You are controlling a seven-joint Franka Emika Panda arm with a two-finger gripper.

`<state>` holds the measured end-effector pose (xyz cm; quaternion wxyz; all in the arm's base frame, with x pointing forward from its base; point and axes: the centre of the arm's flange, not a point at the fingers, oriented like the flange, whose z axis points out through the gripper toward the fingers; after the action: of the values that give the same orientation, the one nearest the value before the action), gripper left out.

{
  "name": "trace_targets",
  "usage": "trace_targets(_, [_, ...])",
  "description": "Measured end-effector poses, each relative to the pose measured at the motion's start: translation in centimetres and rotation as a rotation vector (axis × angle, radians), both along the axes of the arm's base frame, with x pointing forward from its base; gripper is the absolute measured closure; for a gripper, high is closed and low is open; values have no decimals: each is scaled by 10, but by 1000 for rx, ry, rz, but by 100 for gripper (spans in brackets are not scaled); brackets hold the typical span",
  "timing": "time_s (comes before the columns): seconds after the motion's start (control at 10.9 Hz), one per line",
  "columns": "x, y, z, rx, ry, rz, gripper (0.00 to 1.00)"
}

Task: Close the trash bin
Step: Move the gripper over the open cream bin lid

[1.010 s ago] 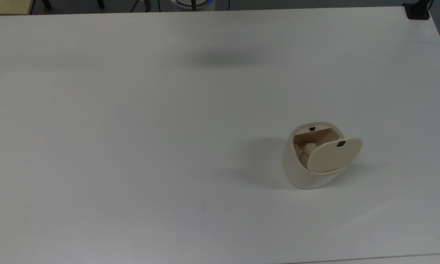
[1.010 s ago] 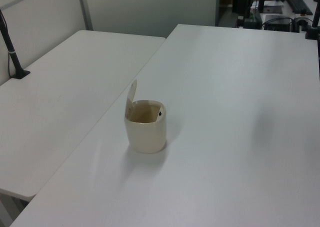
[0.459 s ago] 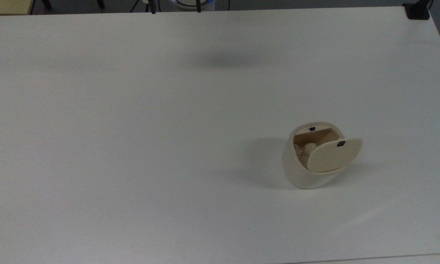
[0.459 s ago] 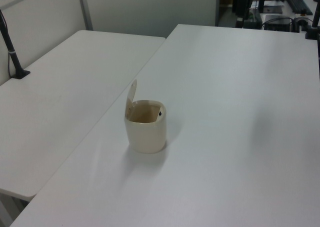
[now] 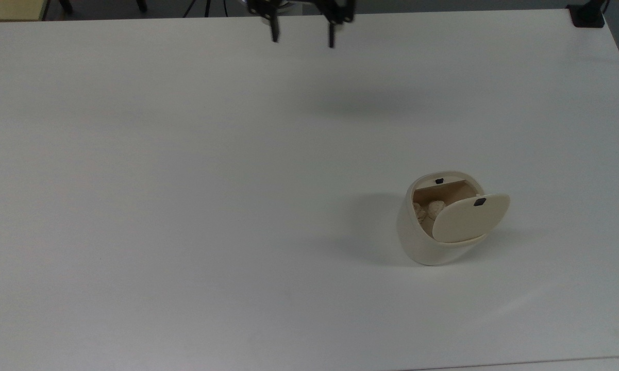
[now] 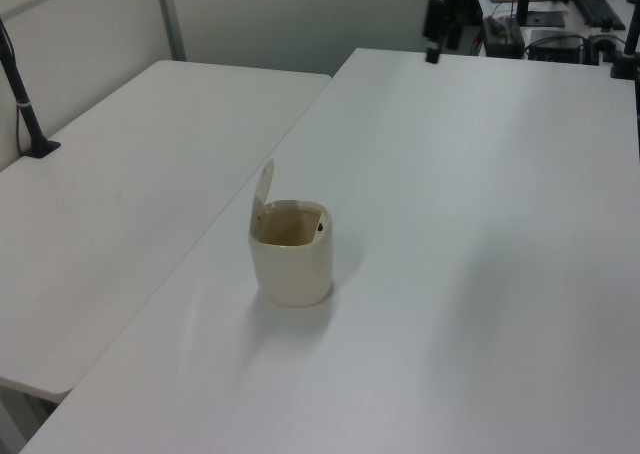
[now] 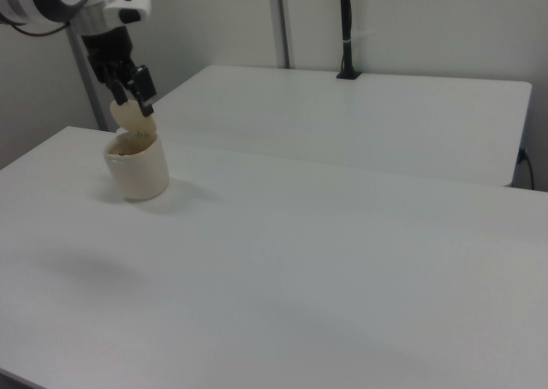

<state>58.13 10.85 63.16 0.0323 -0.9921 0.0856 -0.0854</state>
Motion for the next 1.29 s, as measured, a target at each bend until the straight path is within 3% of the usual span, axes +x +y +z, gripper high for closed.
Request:
trace_targets(0.09, [13,27,-2,37,-58,-73,24])
trace_targets(0.46, [67,120,-31,278,-238,-459,90])
trace_targets(0.55, [80,134,-38,349,-285,-520,99])
trace_targets(0.73, [96,158,-55,463,-354,-584,99])
trace_targets(0.92, [103,181,-73,543,-386,-625,99])
trace_targets(1.29, [111,215,-105,581,-413,-659,99])
